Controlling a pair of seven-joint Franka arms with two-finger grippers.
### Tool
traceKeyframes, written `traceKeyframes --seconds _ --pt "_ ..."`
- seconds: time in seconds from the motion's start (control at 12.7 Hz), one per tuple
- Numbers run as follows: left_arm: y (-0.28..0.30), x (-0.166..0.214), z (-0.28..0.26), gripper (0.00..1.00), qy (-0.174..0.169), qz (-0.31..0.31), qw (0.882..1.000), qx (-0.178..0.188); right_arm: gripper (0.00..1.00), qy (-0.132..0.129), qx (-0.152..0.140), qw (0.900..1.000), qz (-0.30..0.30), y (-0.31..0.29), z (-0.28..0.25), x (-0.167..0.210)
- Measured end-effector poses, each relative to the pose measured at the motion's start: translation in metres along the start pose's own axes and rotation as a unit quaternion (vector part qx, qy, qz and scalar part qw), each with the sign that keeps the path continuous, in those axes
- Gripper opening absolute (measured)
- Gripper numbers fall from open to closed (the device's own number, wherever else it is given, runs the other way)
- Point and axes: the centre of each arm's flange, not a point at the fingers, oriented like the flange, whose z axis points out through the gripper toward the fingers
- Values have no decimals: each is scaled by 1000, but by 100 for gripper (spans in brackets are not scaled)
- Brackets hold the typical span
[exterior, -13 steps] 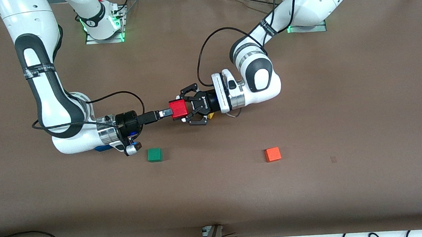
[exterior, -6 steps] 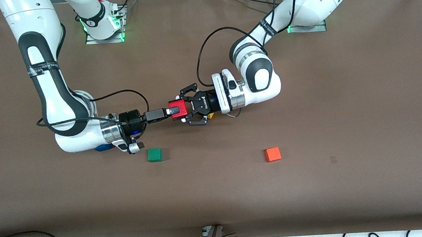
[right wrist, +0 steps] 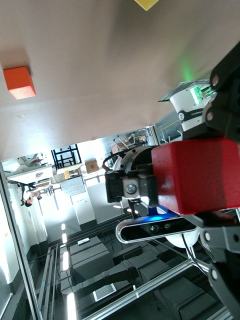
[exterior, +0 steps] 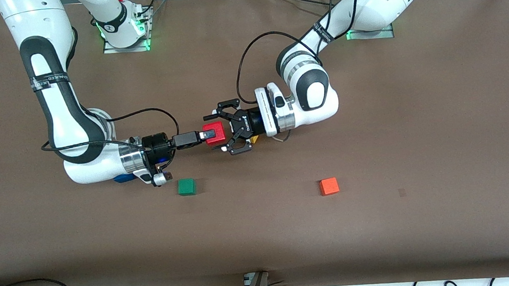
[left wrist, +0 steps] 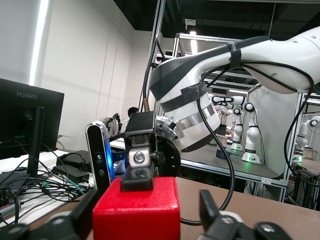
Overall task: Pass red block to right arm, stack on blue
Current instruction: 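Close the right gripper on the red cube and open the left gripper, then carry the red cube over the blue cube while the left gripper withdraws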
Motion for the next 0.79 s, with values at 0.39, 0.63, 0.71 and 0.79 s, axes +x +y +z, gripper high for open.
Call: traceKeyframes --seconds 0.39,0.63,0.71,0.79 --pt "-9 35 -9 100 10 10 1000 9 58 26 -97 994 -33 -11 -64 9" --pt "-19 56 -23 100 1 -3 1000 9 58 36 -203 977 -49 -10 -107 10" --pt "-25 60 -29 100 -9 -3 1000 5 58 42 -253 965 -56 -9 -122 11" --pt "-32 63 -37 100 -19 0 1000 2 58 45 -307 949 -64 -8 -134 12"
